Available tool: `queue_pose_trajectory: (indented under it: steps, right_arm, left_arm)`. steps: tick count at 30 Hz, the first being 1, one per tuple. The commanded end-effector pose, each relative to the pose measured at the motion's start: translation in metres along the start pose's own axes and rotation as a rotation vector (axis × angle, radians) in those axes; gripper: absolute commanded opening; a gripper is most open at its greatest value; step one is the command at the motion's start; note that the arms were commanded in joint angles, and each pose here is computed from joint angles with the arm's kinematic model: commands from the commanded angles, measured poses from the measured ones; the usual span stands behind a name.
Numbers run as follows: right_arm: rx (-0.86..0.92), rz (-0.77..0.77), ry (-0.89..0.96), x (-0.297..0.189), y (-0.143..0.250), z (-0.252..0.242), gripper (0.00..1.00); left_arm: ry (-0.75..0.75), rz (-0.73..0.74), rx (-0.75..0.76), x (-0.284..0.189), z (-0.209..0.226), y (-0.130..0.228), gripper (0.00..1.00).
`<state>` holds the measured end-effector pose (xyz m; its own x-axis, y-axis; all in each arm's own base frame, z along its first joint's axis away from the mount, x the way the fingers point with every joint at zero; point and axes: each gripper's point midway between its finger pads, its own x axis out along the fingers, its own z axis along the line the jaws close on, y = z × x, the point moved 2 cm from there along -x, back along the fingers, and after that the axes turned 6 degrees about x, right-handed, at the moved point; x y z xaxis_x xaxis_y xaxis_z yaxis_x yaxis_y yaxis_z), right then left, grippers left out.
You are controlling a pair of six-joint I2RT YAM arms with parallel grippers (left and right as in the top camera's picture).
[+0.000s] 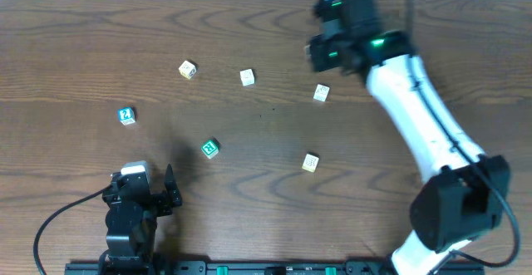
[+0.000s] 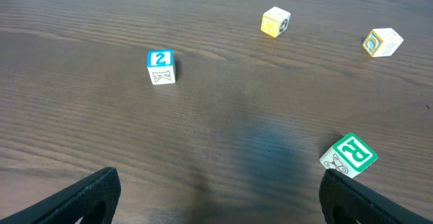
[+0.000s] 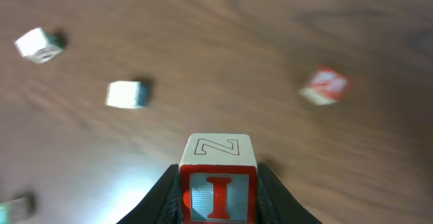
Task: Spell out Ai2
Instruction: 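Carry the red 'I' block with the right gripper toward table center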
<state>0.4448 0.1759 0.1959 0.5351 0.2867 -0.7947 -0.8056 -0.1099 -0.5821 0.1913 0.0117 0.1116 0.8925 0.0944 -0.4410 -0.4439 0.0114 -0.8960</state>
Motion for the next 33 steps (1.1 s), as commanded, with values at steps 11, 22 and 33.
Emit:
queue_pose_trajectory:
  steps: [11, 22, 33]
  right_arm:
    - [0.167, 0.176, 0.041, 0.062, 0.065, 0.081, 0.01]
    - [0.261, 0.240, 0.175, 0.084, 0.094, 0.071, 0.01]
    - [0.297, 0.304, 0.215, 0.101, 0.117, 0.070, 0.01]
  left_arm:
    - [-0.007, 0.009, 0.017, 0.002, 0.001, 0.005, 0.95]
    - [-0.007, 0.009, 0.018, 0.002, 0.001, 0.005, 0.95]
    - [-0.007, 0.009, 0.017, 0.002, 0.001, 0.005, 0.95]
